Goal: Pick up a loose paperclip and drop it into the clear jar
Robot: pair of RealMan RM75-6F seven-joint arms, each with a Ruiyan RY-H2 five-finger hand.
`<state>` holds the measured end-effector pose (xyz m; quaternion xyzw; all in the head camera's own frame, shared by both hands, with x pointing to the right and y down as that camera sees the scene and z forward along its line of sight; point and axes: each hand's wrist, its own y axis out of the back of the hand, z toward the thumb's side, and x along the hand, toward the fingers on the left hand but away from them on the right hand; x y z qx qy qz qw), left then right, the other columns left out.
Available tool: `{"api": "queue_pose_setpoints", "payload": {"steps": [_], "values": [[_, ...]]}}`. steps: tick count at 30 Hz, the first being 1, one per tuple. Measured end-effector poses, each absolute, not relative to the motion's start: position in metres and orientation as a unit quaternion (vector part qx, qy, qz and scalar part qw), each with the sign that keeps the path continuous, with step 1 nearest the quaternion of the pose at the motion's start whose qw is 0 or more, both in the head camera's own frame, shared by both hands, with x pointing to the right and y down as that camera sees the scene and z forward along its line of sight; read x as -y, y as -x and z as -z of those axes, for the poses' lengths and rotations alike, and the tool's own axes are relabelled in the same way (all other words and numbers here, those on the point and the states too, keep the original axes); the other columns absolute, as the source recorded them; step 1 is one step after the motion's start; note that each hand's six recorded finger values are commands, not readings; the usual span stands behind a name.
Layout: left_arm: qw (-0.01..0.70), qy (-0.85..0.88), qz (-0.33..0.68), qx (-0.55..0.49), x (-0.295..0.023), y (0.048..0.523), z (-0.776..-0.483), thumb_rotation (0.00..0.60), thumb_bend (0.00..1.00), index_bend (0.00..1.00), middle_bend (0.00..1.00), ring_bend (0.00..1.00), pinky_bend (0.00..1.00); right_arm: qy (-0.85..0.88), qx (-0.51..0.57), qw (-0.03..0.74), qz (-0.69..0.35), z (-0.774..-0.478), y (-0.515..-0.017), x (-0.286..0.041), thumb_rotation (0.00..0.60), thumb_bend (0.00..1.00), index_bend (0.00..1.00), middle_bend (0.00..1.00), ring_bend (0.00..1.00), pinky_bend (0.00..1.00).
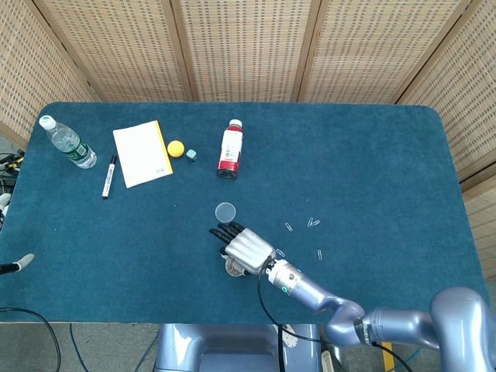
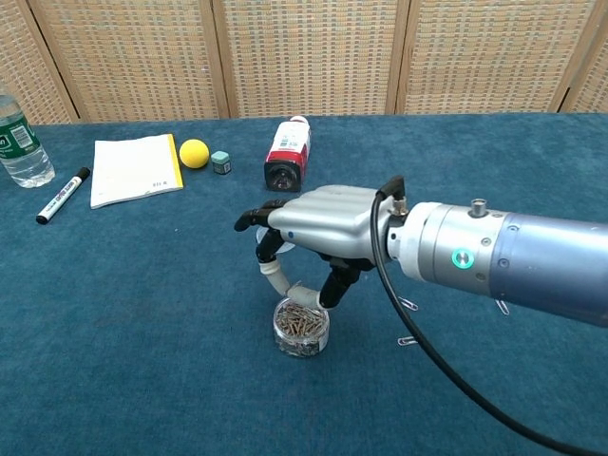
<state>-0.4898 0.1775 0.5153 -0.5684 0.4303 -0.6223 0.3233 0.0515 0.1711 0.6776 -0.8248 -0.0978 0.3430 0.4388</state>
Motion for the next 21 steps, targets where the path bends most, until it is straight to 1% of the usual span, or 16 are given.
{"api": "queue_pose_setpoints", "payload": {"steps": [21], "values": [[0.323, 0.569, 0.622, -0.431, -0.177, 0.491, -0.514, 0.6, 0.0, 0.0, 0.0, 0.0, 0.0, 0.815, 0.08, 0.445, -0.363, -0.691, -0.045, -0.18, 0.6, 0.48, 0.65, 0.05, 0.0, 0.12]]}}
